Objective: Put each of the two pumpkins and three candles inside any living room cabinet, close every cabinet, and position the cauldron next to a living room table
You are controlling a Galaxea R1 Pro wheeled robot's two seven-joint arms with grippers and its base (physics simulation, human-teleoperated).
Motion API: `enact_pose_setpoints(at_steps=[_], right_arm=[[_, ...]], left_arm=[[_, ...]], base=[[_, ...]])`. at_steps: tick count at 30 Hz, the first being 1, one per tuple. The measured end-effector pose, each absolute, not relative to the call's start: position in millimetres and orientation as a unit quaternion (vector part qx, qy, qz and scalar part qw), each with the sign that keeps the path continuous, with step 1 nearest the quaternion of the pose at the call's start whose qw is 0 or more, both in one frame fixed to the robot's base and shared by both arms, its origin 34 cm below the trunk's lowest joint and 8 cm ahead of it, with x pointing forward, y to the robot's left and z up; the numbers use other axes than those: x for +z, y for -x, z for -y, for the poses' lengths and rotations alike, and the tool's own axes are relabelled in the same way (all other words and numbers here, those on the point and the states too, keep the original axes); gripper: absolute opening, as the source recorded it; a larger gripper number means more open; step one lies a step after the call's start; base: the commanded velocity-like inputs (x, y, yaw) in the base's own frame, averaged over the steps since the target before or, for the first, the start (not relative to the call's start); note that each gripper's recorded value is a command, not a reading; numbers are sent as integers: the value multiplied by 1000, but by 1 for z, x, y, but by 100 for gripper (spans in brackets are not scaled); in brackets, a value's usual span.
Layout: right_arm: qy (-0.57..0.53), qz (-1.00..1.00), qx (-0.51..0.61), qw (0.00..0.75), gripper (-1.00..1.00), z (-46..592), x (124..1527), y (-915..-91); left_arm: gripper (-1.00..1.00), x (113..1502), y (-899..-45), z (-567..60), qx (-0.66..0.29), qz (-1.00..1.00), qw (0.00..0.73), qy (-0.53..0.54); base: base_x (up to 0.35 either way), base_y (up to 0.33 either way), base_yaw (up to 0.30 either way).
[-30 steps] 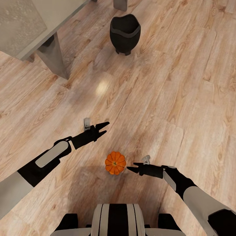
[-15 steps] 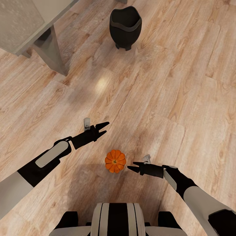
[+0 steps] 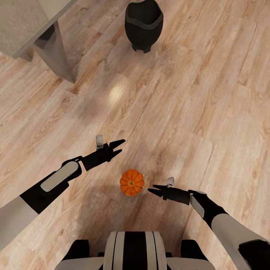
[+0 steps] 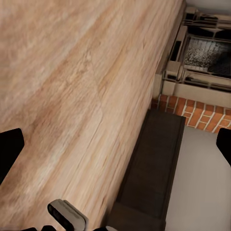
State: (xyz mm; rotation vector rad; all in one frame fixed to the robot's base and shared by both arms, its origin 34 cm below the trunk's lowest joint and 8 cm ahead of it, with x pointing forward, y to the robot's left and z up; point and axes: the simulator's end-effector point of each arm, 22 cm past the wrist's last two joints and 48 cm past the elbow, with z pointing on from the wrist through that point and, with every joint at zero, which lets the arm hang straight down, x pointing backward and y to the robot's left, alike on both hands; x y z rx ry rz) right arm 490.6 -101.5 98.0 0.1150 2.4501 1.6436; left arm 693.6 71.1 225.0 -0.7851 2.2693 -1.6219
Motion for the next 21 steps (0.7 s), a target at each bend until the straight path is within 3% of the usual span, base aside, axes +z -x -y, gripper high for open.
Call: enact_pose_setpoints(at_steps=[21], right_arm=[[-43, -815, 571, 86, 100, 98, 96, -482]], left_arm=[[100, 210, -688, -71, -552, -779, 113, 275]], base=[[0, 0, 0]])
